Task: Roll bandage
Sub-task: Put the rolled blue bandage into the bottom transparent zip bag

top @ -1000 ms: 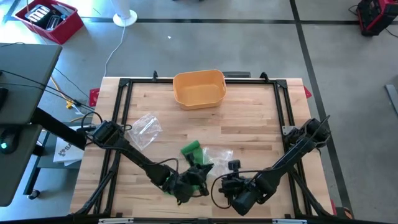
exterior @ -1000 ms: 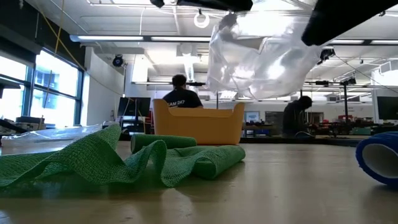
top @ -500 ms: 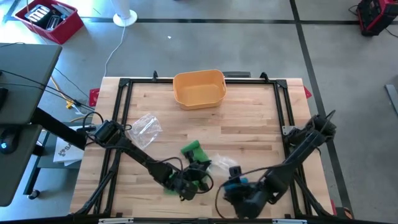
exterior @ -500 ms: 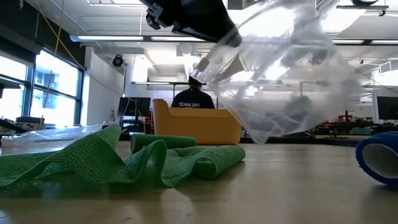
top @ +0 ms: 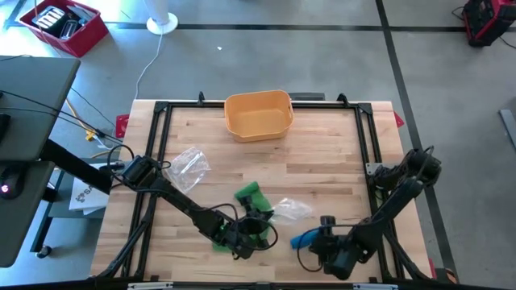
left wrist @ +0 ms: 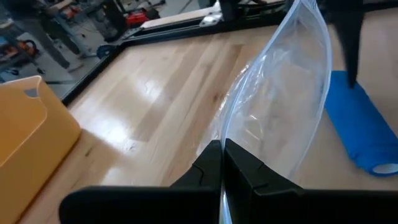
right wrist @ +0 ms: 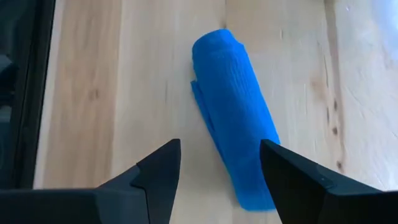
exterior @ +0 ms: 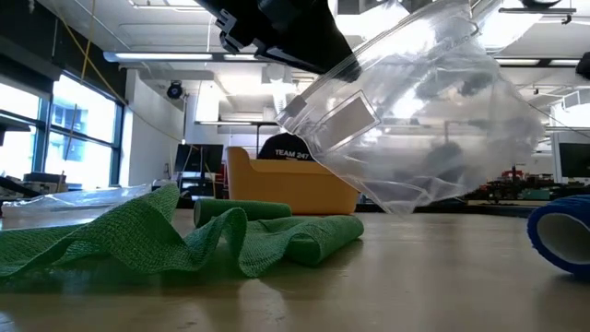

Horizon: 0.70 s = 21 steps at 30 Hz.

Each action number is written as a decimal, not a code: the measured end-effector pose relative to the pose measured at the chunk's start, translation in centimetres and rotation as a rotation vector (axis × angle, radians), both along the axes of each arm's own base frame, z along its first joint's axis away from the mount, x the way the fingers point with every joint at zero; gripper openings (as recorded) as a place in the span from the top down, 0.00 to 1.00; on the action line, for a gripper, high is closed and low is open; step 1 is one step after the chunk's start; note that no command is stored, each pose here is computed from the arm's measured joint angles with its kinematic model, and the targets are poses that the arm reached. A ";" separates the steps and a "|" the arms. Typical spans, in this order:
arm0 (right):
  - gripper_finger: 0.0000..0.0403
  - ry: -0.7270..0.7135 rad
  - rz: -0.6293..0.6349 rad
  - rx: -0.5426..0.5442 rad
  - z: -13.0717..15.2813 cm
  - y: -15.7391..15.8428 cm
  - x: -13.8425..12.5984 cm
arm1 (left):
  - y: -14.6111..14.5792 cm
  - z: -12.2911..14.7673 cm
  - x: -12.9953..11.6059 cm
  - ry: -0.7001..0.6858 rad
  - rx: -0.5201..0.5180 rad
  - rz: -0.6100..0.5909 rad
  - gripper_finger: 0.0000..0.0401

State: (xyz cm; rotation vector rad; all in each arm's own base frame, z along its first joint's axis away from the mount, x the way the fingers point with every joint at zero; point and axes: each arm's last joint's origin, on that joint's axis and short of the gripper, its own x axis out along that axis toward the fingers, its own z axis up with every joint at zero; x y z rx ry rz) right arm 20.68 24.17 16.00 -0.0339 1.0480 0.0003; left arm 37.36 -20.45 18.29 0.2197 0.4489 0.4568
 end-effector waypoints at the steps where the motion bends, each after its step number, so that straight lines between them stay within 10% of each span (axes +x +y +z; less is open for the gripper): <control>1: 0.47 -0.008 0.010 0.002 -0.5 -0.3 0.0 | 0.0 0.0 0.0 0.000 -0.005 -0.001 1.00; 13: 0.67 -0.021 -0.094 0.068 -3.9 -2.6 -0.2 | 0.4 0.0 0.4 -0.004 -0.058 -0.011 1.00; 21: 0.94 -0.167 -0.044 0.198 1.6 1.6 2.1 | 0.5 0.0 0.4 -0.022 -0.077 0.011 1.00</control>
